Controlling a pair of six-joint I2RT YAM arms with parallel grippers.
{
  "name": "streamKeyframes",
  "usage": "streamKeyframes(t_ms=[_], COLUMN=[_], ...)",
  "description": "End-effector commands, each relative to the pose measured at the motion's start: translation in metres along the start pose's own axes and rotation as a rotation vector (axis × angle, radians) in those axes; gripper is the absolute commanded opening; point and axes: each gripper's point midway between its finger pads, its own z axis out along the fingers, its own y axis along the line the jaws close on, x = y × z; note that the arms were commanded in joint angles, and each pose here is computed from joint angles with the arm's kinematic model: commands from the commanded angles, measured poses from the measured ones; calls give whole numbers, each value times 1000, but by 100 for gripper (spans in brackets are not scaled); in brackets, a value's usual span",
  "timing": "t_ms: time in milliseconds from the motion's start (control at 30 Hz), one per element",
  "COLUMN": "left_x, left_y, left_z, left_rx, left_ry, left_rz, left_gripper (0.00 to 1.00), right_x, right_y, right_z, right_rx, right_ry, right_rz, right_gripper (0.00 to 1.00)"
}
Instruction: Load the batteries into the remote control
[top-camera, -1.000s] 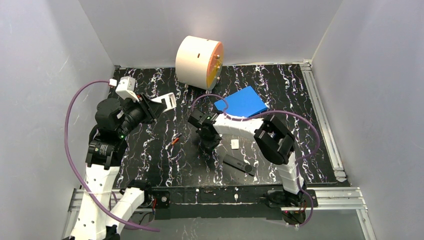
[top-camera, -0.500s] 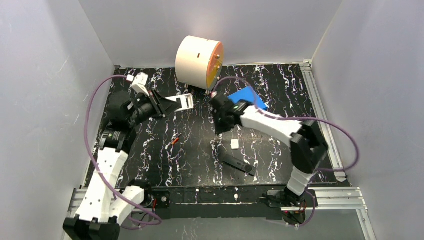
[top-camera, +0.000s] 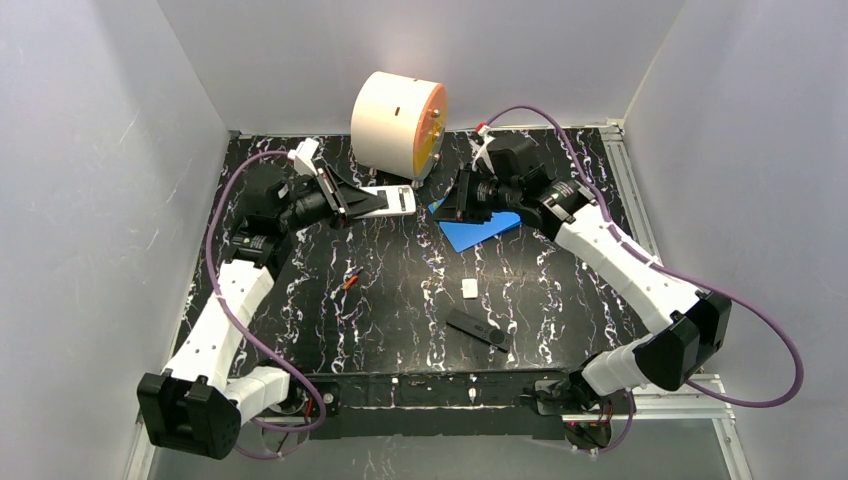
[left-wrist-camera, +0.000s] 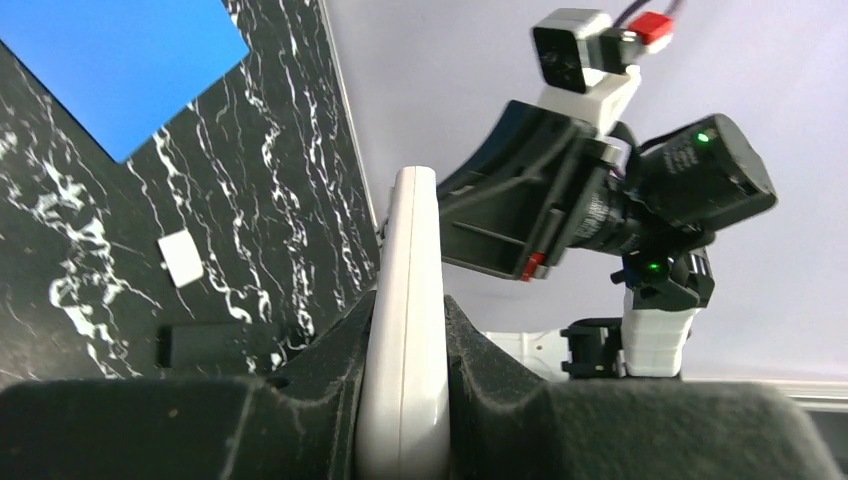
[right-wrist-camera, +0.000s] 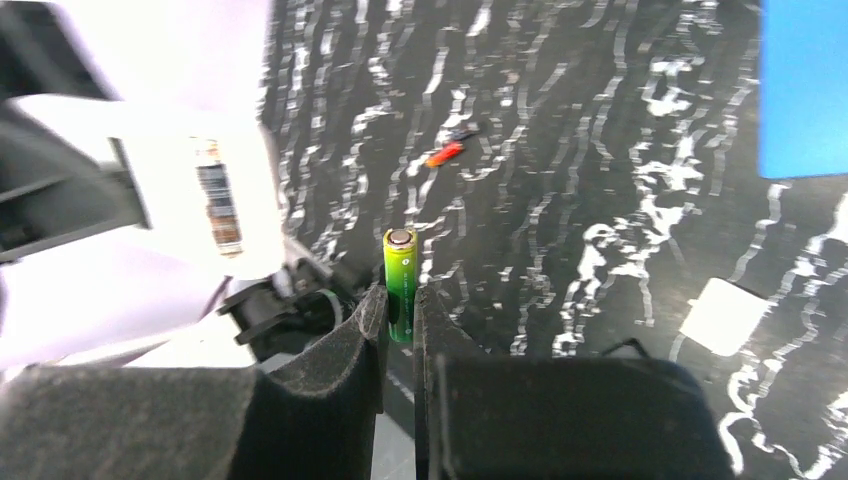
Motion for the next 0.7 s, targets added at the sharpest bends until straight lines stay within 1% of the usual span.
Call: streamKeyframes(t_ms=[0, 200, 400, 667], left_x=[10, 12, 18, 32], left_y=[-3, 7, 11, 22], left_z=[1, 4, 3, 1], left_rx=[25, 6, 19, 55], left_ry=[39, 51, 53, 76], left_rz=[-121, -150, -146, -147], left_gripper=[0, 0, 0, 0], right_x=[-20, -25, -15, -5], right_y=[66, 81, 75, 65], right_z=[-31, -37, -25, -14], right_rx=[-240, -261, -206, -167], right_ry=[-3, 37, 152, 204], right_rz=[38, 108, 170, 203], right_gripper=[11, 11, 14, 16])
